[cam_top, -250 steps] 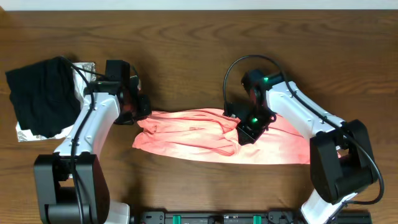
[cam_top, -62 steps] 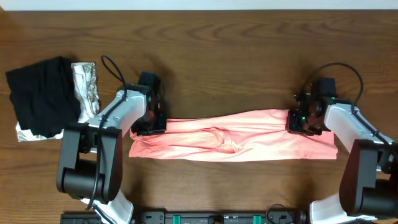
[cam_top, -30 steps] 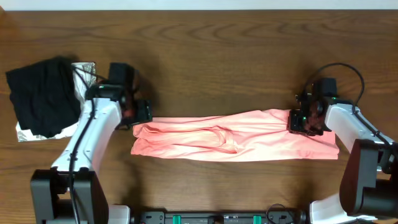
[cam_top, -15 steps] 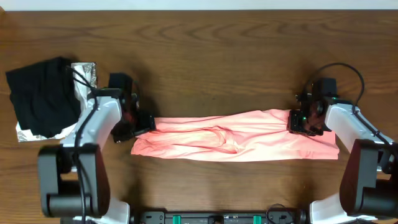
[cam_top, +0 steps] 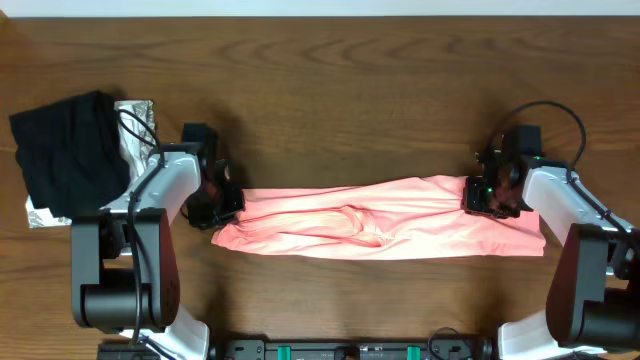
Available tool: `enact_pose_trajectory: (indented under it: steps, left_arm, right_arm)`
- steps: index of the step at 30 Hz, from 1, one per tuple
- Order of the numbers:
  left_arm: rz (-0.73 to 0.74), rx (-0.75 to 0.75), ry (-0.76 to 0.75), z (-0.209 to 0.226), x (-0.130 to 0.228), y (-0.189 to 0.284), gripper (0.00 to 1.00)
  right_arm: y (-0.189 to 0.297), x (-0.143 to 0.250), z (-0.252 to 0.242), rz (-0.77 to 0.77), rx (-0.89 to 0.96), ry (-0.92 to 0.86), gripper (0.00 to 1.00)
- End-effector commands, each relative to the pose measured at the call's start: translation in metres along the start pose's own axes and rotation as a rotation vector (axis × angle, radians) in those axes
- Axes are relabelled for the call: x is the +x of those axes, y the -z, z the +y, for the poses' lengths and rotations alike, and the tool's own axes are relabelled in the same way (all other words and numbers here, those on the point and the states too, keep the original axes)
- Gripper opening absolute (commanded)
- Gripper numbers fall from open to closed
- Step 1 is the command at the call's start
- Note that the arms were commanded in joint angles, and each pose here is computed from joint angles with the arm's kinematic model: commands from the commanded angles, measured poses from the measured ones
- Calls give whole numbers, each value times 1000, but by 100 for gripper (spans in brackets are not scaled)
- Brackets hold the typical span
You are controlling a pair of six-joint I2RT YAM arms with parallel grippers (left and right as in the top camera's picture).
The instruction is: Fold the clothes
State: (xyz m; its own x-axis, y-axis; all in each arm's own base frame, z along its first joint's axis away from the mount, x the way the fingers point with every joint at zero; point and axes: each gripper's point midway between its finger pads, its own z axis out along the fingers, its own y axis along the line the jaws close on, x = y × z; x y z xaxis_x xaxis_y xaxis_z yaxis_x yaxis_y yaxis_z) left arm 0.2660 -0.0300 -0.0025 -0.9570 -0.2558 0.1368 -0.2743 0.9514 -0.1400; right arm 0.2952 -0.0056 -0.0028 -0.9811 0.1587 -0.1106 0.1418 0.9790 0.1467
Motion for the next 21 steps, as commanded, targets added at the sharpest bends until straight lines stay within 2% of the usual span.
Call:
enact_pose_trajectory:
  steps: [1,5,10,16,21]
  left_arm:
    - [30,-11,-2,4,6,-7,6]
    - [0,-26,-5,6,1,0,6]
    - [-111,-133,4,20,-15,30,6]
    - [-264,-265,35,41,-27,66,6]
    - [-334,-357,54,56,-31,83,6]
  right_arm:
    - [-13,18,-22,63,86,-17,33]
    - [-13,17,-22,61,86,-17,36]
    - [-6,8,-15,45,50,-16,37]
    - [24,-16,-1,11,1,-12,40]
    - [51,-27,4,-5,-4,6,40]
